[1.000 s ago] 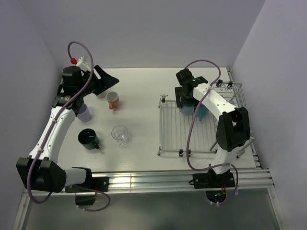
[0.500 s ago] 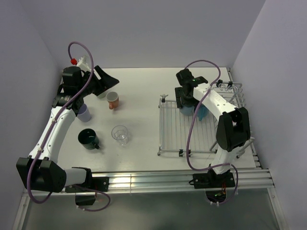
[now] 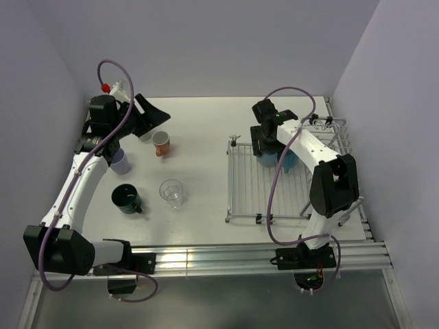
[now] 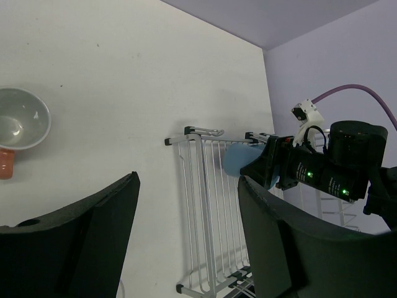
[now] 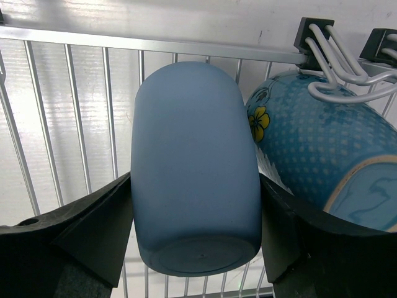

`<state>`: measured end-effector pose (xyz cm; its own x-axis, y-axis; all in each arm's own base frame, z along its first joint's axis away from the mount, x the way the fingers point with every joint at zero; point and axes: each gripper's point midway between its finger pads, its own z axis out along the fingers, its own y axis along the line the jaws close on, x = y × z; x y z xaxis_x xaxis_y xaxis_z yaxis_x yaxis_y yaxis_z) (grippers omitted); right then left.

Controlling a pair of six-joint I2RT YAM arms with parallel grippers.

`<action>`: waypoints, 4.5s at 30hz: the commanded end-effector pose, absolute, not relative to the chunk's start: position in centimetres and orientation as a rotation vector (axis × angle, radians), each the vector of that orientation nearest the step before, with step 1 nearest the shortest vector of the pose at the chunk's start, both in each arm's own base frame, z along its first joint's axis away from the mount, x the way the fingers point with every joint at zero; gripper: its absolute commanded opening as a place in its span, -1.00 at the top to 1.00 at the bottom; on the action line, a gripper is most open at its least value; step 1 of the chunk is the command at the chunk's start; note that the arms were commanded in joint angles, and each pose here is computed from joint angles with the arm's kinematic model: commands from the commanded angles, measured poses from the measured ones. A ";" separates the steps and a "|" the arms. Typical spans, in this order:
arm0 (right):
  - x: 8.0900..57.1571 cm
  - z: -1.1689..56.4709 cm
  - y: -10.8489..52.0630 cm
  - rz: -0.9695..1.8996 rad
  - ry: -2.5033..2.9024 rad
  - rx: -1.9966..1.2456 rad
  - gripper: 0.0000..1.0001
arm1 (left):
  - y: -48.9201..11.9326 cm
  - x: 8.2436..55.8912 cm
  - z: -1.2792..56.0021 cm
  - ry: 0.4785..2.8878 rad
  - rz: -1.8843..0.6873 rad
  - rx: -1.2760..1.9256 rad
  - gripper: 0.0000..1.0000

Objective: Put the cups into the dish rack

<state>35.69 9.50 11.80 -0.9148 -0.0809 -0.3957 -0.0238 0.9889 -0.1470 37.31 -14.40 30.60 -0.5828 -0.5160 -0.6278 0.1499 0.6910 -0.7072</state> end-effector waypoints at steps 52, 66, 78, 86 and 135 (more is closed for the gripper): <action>36.1 17.9 9.2 -0.167 2.557 -0.020 -0.66 | -12.0 39.0 29.3 2.027 -0.757 -0.377 -0.50; 34.0 25.2 14.7 0.035 2.335 -0.126 -0.58 | -7.1 42.0 21.8 2.195 -0.301 -0.589 -0.36; 33.0 26.4 17.0 0.116 2.288 -0.177 -0.53 | -6.4 45.1 16.4 2.313 -0.154 -0.635 -0.05; 32.8 26.1 17.0 0.119 2.285 -0.183 -0.53 | -6.5 46.3 12.6 2.389 -0.099 -0.657 0.10; 26.8 40.4 28.4 1.170 1.654 -0.408 -0.78 | -21.8 35.8 38.3 1.659 -1.578 0.190 1.00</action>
<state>28.54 26.33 37.20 -0.4565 0.2118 -0.8641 -0.6091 0.6336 0.4771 38.62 -21.01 31.80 -0.7278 -0.4437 -0.5228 0.3890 0.3607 -0.8477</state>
